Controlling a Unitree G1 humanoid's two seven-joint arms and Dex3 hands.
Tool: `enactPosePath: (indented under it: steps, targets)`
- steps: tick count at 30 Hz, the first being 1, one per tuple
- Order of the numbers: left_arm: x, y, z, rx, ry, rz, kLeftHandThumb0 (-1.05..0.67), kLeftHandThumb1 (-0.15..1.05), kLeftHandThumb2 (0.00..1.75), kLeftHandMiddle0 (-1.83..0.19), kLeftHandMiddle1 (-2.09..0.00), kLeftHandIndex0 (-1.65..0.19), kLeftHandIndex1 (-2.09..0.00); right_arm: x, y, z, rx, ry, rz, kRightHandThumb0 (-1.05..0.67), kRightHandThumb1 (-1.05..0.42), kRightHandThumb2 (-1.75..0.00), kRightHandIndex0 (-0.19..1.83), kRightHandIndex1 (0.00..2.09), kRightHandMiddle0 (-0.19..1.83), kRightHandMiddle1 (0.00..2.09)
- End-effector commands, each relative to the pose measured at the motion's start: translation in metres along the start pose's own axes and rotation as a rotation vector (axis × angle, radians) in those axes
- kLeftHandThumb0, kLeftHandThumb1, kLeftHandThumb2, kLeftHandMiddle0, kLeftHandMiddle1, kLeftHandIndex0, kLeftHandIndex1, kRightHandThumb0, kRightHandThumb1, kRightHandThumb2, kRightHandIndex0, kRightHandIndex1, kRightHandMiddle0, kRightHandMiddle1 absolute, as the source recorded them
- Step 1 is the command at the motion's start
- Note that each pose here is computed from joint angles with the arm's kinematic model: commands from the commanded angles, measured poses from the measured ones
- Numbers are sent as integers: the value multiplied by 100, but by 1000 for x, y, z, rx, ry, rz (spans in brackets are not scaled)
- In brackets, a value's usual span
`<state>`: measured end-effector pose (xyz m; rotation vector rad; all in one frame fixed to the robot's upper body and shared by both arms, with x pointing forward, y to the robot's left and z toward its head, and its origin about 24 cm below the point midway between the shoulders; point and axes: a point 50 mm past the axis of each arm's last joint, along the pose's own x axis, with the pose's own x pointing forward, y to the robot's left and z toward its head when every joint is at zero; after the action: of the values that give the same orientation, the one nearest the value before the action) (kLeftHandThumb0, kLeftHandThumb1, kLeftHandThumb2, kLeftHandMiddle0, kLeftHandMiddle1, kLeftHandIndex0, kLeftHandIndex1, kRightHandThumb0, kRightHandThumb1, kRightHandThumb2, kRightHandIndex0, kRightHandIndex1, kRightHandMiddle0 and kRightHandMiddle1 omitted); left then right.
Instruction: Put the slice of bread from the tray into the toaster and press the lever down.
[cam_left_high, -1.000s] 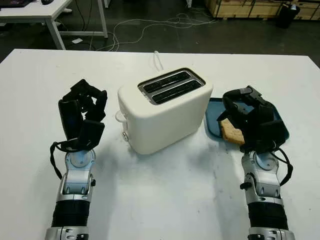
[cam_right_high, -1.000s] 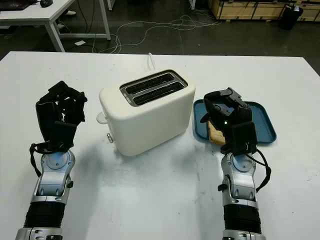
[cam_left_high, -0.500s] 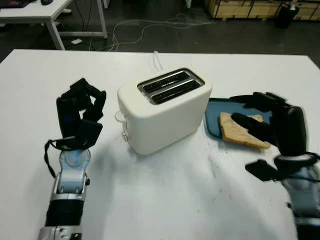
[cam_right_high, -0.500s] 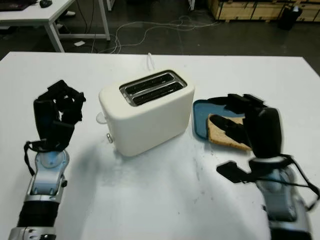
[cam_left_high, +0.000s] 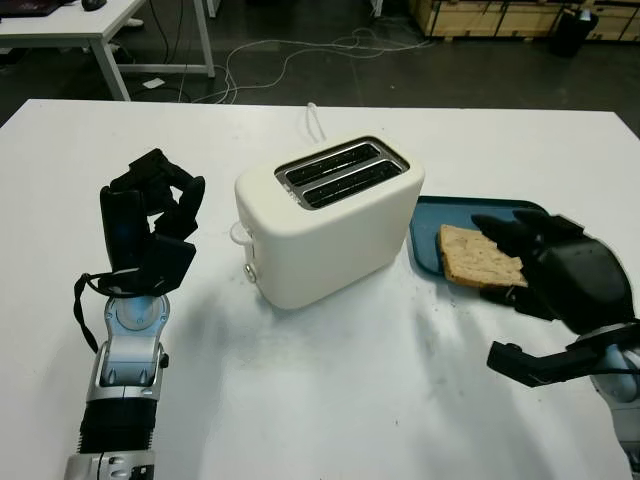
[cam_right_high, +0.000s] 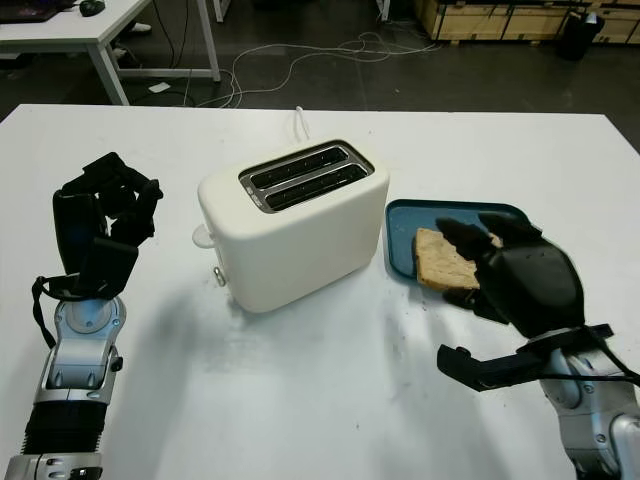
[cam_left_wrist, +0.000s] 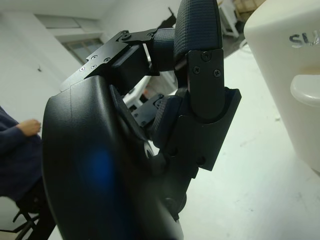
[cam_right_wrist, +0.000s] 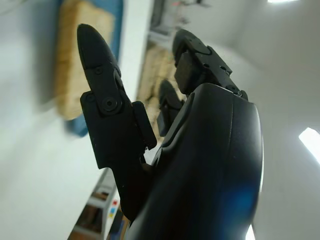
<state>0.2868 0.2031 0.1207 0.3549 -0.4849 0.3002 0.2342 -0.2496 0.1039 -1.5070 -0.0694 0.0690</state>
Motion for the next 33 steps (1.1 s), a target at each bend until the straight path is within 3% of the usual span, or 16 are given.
enactPosePath:
  steps: [1, 12, 17, 23, 27, 33]
  targets:
    - [2, -1, 3, 4, -16, 3, -80, 83, 55, -121, -161, -96, -147, 5, 4, -3, -24, 13, 26, -80, -81, 0, 12, 0, 15, 0]
    - [2, -1, 3, -2, -12, 0, -80, 83, 55, -122, -162, -97, -147, 20, 31, -13, 9, 43, 120, -78, -81, 0, 8, 0, 11, 1]
    - [1, -2, 3, 6, -16, -4, -81, 84, 55, -122, -162, -97, -147, 25, 45, -17, 37, 46, 59, -65, -81, 0, 17, 6, 19, 4]
    - [1, -2, 4, 3, -23, -8, -80, 84, 54, -122, -161, -97, -147, 34, 54, -17, -43, 25, 3, -48, -90, -2, 29, 17, 31, 7]
    - [1, -2, 4, -5, -24, -9, -81, 84, 53, -123, -161, -97, -147, 39, 58, -18, -69, -8, -66, -39, -92, -8, 22, 71, 46, 7]
    - [1, -3, 4, -11, -22, -7, -81, 84, 52, -122, -161, -97, -146, 44, 63, -20, -105, -53, -124, -36, -92, -15, 24, 107, 59, 13]
